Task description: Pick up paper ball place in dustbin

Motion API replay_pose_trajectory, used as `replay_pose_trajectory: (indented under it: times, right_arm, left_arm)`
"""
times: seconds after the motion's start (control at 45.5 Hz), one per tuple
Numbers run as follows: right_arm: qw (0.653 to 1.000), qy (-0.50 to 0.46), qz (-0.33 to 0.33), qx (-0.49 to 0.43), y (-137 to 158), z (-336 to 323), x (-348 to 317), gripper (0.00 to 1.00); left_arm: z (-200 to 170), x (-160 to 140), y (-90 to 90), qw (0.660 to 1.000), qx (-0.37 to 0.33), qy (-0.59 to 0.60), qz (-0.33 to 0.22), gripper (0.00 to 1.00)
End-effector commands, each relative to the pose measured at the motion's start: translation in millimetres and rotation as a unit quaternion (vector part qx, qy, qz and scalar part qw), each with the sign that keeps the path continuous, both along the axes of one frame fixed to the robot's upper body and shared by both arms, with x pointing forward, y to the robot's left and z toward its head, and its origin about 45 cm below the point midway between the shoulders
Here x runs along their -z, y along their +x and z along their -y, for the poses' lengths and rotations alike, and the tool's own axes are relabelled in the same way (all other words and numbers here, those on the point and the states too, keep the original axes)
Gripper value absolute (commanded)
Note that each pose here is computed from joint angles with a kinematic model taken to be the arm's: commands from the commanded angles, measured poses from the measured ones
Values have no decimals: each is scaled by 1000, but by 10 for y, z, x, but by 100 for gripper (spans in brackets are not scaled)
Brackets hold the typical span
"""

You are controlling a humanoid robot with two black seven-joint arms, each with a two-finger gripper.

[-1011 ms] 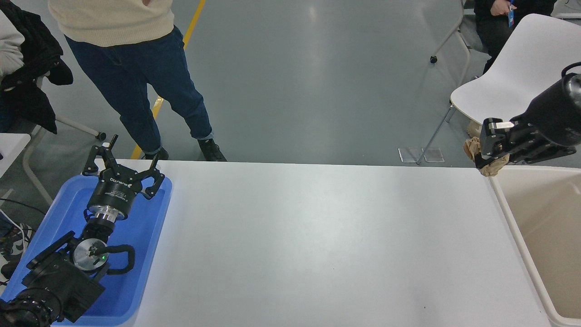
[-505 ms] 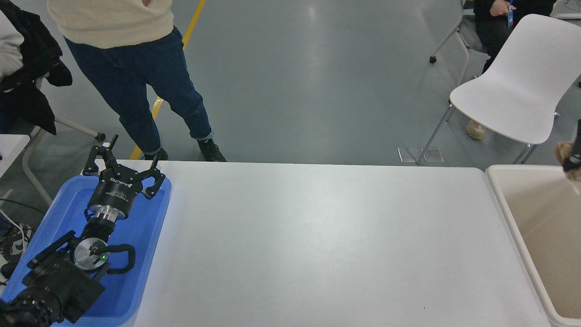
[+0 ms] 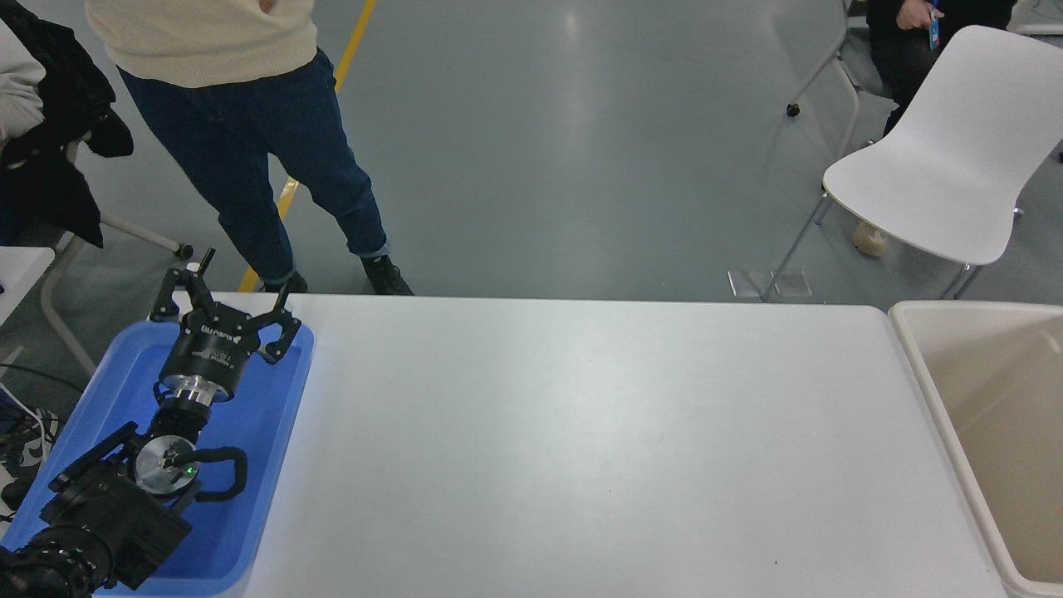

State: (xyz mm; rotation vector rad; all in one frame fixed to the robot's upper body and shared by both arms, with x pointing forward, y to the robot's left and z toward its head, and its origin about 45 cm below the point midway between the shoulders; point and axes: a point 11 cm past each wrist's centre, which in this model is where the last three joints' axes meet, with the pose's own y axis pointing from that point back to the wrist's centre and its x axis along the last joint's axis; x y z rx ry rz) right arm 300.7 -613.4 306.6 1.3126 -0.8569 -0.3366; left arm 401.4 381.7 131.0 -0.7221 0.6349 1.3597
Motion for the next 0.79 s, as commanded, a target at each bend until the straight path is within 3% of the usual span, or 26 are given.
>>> replay_pose_trajectory:
  times: [0.0, 0.154, 0.308, 0.769]
  right_arm:
    - [999, 15, -24, 26, -149, 65, 814, 0]
    - [999, 6, -35, 12, -50, -61, 1132, 0]
    - [999, -2, -52, 15, -176, -30, 1283, 0]
    - [971, -196, 139, 7, -104, 41, 1832, 0]
  left_arm:
    - [0, 0, 0, 1000, 0, 0, 0, 100]
    - [0, 0, 0, 1000, 0, 0, 0, 100]
    - [-3, 5, -5, 1000, -1, 0, 0, 100]
    - [-1, -1, 0, 1000, -1, 0, 1, 100]
